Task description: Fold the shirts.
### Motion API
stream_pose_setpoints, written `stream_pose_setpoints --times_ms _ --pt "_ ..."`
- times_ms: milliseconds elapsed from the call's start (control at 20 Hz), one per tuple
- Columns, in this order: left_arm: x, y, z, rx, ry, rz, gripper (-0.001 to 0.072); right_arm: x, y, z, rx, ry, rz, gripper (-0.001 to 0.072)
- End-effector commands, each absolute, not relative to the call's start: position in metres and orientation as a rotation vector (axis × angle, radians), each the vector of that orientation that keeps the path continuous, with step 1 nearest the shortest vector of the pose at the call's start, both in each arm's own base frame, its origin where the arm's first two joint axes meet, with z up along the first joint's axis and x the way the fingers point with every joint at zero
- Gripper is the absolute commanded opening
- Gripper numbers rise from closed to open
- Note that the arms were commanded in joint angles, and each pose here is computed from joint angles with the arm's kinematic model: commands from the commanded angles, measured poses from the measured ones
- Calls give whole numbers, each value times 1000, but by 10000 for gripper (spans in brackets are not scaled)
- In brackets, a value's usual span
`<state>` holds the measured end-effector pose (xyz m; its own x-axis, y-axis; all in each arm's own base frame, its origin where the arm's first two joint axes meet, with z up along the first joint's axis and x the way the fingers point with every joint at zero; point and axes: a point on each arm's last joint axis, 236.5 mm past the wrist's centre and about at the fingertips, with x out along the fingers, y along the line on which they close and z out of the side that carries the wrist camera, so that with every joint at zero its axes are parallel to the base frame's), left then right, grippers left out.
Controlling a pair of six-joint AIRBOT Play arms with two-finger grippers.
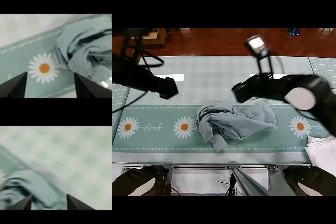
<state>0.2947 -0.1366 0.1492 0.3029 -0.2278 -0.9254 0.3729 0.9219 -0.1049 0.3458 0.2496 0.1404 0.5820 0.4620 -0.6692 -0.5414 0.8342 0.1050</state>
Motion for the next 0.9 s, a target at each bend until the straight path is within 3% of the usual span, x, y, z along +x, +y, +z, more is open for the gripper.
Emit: stream_pose_setpoints --times_ms 0,150,250,350,500,800,850 --pt "274 -163 83 76 1318 -512 718 366 93 169 -381 783 187 494" --pt "249 -158 19 69 1439 -514 715 347 -15 142 -383 992 -8 496" --pt "232 -162 -12 -13 1499 -528 711 341 -39 112 -168 1052 -6 544" --pt "227 -176 -23 -193 1500 -581 711 338 -41 87 98 1066 29 544" --pt "239 -167 -31 -432 1458 -578 711 334 -45 61 303 1067 62 544" --pt "255 -151 -63 -713 1485 -533 707 328 -39 39 343 1085 85 543" --pt "257 -157 -69 -748 1497 -536 627 328 -39 39 342 1085 85 543"
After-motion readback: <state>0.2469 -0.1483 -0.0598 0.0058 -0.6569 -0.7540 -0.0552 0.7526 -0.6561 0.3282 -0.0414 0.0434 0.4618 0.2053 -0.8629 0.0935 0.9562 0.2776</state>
